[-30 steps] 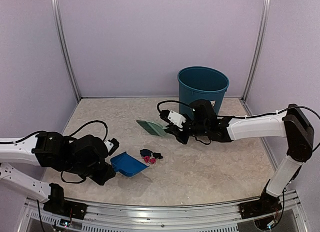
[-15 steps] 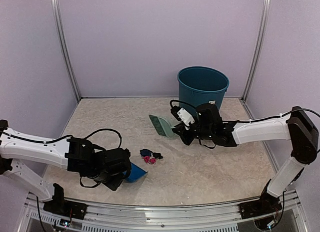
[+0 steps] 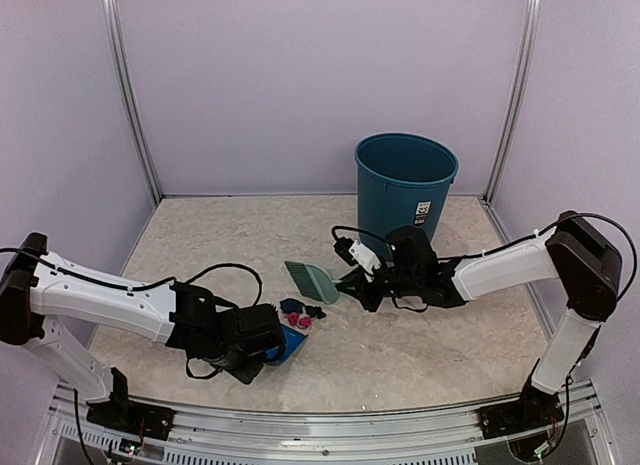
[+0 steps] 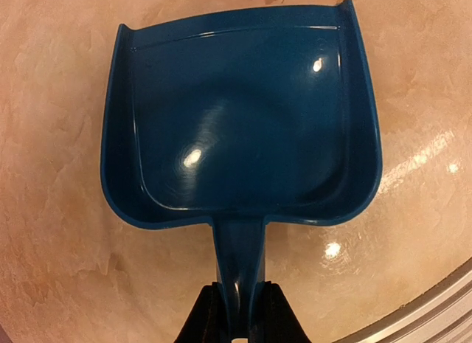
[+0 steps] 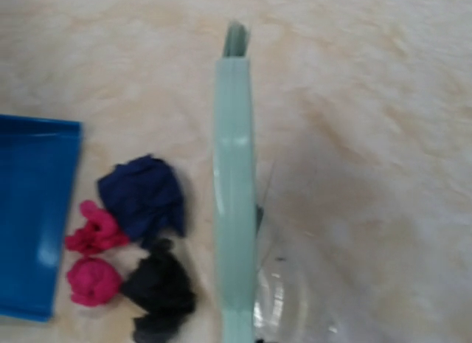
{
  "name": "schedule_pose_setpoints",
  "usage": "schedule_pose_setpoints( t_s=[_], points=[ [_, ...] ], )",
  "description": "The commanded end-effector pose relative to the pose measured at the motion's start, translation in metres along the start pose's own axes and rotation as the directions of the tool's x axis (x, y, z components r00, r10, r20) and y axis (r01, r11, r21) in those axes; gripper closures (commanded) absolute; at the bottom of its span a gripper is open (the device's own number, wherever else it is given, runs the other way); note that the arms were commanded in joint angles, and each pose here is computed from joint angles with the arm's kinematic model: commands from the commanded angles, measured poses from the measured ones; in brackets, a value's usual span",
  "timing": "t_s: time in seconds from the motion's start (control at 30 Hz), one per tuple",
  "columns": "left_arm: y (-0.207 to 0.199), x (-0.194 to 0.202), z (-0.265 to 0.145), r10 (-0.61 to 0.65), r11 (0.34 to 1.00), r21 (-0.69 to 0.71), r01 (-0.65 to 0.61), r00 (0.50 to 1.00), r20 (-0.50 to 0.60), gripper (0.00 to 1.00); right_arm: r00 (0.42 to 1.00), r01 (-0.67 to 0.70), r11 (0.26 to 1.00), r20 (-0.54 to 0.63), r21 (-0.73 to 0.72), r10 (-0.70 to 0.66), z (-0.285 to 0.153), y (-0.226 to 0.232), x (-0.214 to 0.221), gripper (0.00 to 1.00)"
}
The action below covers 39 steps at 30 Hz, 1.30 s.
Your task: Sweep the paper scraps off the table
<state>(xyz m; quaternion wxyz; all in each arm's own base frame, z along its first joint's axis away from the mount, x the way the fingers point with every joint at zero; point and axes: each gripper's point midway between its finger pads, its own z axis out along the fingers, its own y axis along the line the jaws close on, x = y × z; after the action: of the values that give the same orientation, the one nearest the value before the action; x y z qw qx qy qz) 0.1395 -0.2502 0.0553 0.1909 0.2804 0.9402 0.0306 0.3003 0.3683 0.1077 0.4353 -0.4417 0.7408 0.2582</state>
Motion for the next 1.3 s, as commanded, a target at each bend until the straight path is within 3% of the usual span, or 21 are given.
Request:
schedule_pose_setpoints(
  t_s=[0.0,0.6,0.83,1.03,1.27],
  points=[
    [-0.004,-0.004,0.005,0.017,0.999,0.032,-0.017,1.0,0.004,1.0,1.0,0.009,0.996,0.027,-0.089,-0.006,0.01,0.012,0.002,1.0],
    [0.002,-0.013,0.021,-0.016,0.994,0.109,0.015,1.0,0.007,1.0,1.0,-0.027,0.973,0.005,-0.23,0.029,0.027,0.032,0.012,1.0],
    [0.005,-0.019,0.022,-0.012,0.995,0.103,0.008,0.999,0.034,1.0,0.993,-0.111,0.963,0.004,-0.247,0.115,0.027,0.034,0.004,1.0],
    [-0.002,-0.034,0.018,-0.051,0.986,0.161,0.033,0.993,0.103,1.0,0.978,-0.197,0.942,0.006,-0.272,0.206,0.024,0.037,-0.006,1.0],
    [0.003,-0.048,0.009,-0.067,0.99,0.136,0.043,0.982,0.178,1.0,0.967,-0.236,0.918,0.016,-0.318,0.254,0.014,0.048,-0.015,1.0]
  ],
)
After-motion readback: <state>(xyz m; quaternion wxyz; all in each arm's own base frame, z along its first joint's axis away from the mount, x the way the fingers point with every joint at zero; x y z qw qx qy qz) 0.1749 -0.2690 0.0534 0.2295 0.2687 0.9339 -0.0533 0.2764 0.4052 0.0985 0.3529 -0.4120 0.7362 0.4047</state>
